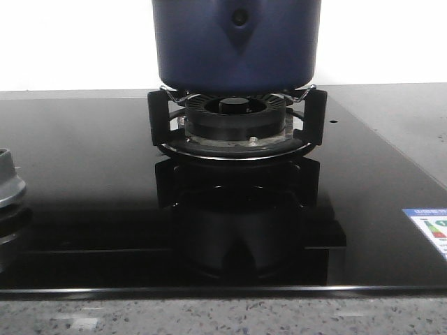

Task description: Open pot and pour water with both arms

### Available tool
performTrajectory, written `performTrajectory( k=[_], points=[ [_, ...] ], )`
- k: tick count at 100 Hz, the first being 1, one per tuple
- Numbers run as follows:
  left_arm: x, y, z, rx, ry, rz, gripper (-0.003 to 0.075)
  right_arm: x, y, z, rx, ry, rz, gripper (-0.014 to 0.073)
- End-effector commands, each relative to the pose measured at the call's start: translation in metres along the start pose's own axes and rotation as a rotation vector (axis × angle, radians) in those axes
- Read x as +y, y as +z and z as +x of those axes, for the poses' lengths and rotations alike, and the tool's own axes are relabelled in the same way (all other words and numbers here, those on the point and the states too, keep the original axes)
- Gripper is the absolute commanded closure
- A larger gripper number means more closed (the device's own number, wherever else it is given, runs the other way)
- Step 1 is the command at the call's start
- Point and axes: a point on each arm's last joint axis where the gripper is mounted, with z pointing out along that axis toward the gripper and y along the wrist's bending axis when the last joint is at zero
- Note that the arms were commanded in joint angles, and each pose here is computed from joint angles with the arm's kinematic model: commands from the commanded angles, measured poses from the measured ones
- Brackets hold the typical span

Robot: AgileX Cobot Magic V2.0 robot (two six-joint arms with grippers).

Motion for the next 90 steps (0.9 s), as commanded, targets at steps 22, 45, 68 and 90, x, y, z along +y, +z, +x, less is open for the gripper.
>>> performTrajectory(
  k=[22,45,68,90],
  points=[
    [-0.014,-0.008,-0.033,-0.126,0.006,0.024,0.0533,-0.009,0.007,-0.011,-0.140,0.065,0.060,-0.0062],
    [-0.015,-0.009,-0.034,-0.127,0.006,0.036,0.0533,-0.021,0.008,-0.014,-0.192,0.239,0.125,-0.0062],
    [-0.015,-0.009,-0.034,-0.127,0.006,0.036,0.0533,-0.017,0.013,-0.012,-0.177,0.270,0.096,-0.0062],
    [-0.015,-0.009,-0.034,-0.127,0.006,0.036,0.0533,-0.012,0.021,-0.012,-0.156,0.261,0.050,-0.0062]
  ],
)
